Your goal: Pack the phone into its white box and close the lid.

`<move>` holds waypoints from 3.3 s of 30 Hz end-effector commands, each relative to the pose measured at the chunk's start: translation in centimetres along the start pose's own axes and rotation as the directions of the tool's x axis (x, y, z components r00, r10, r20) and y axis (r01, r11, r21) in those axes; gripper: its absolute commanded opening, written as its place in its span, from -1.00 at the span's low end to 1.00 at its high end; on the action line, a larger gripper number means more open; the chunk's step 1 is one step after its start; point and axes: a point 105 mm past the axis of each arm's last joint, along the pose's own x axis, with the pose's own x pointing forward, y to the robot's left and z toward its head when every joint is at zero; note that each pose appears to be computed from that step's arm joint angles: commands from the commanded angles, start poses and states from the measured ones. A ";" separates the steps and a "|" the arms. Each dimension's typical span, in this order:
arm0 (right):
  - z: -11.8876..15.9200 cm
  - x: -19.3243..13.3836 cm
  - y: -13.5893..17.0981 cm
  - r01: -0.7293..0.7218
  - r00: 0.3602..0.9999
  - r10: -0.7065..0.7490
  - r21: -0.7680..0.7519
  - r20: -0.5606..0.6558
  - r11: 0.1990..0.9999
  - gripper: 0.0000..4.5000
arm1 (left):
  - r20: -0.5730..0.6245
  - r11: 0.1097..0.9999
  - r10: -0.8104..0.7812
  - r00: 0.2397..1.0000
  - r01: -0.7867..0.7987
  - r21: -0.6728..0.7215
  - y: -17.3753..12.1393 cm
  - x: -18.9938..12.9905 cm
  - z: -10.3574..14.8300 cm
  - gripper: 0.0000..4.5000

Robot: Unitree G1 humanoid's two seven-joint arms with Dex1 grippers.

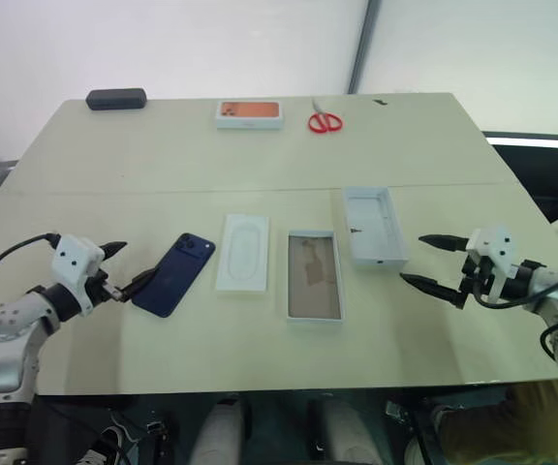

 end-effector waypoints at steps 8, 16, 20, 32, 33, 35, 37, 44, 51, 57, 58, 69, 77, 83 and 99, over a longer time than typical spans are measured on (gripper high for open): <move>5.8 2.3 1.9 -0.183 0.980 0.194 -0.174 0.049 0.968 0.99 | 0.150 0.944 -0.124 0.981 0.163 -0.286 -5.3 2.4 5.5 1.00; 6.7 3.8 2.5 -0.247 0.965 0.258 -0.186 0.036 0.951 0.99 | 0.109 0.809 -0.229 0.967 0.251 -0.531 -9.3 4.3 4.9 1.00; 6.4 3.8 2.6 -0.248 0.966 0.258 -0.182 0.035 0.952 0.99 | 0.090 0.803 -0.241 0.966 0.251 -0.540 -10.0 4.5 4.8 1.00; 6.4 3.8 2.7 -0.220 0.971 0.233 -0.197 0.047 0.955 0.99 | 0.013 0.696 -0.240 0.971 0.182 -0.694 -11.0 6.9 2.8 1.00; 6.4 3.8 2.7 -0.217 0.972 0.231 -0.199 0.049 0.956 0.99 | 0.018 0.675 -0.246 0.969 0.185 -0.714 -11.2 7.2 2.9 1.00; 6.5 3.7 2.5 -0.208 0.974 0.222 -0.202 0.050 0.957 0.99 | 0.006 0.661 -0.251 0.968 0.176 -0.729 -11.2 7.7 2.8 1.00; 6.6 3.5 2.2 -0.201 0.976 0.214 -0.208 0.046 0.957 0.99 | -0.015 0.661 -0.273 0.962 0.176 -0.730 -11.5 7.9 2.6 1.00; 6.9 3.4 2.2 -0.185 0.978 0.201 -0.226 0.050 0.956 0.99 | -0.007 0.627 -0.332 0.943 0.215 -0.749 -12.7 8.4 2.5 1.00; 6.7 3.4 2.3 -0.181 0.980 0.195 -0.225 0.044 0.957 1.00 | -0.012 0.594 -0.352 0.936 0.214 -0.775 -13.2 8.3 2.2 -0.01; 6.5 3.5 2.4 -0.184 0.979 0.198 -0.226 0.040 0.957 1.00 | -0.013 0.575 -0.341 0.940 0.198 -0.794 -12.9 8.2 2.0 -0.01; 6.5 3.6 2.4 -0.184 0.979 0.198 -0.227 0.039 0.956 1.00 | -0.014 0.575 -0.339 0.941 0.196 -0.795 -12.9 8.2 2.0 -0.01; 6.4 3.9 2.4 -0.186 0.979 0.200 -0.235 0.037 0.954 1.00 | -0.027 0.592 -0.296 0.955 0.161 -0.790 -12.5 8.5 1.8 -0.60; 6.3 4.1 2.6 -0.186 0.979 0.200 -0.237 0.037 0.954 1.00 | 0.033 0.519 -0.315 0.948 0.202 -0.830 -12.5 8.4 2.4 -0.99; 6.3 4.1 2.6 -0.185 0.979 0.199 -0.239 0.036 0.953 1.00 | 0.038 0.491 -0.315 0.948 0.197 -0.848 -12.2 8.4 2.6 -0.99; 5.5 7.1 10.6 -0.462 0.883 0.466 -0.070 0.064 0.884 1.00 | 0.114 0.460 -0.312 0.943 0.255 -0.850 -9.1 6.8 5.2 -0.99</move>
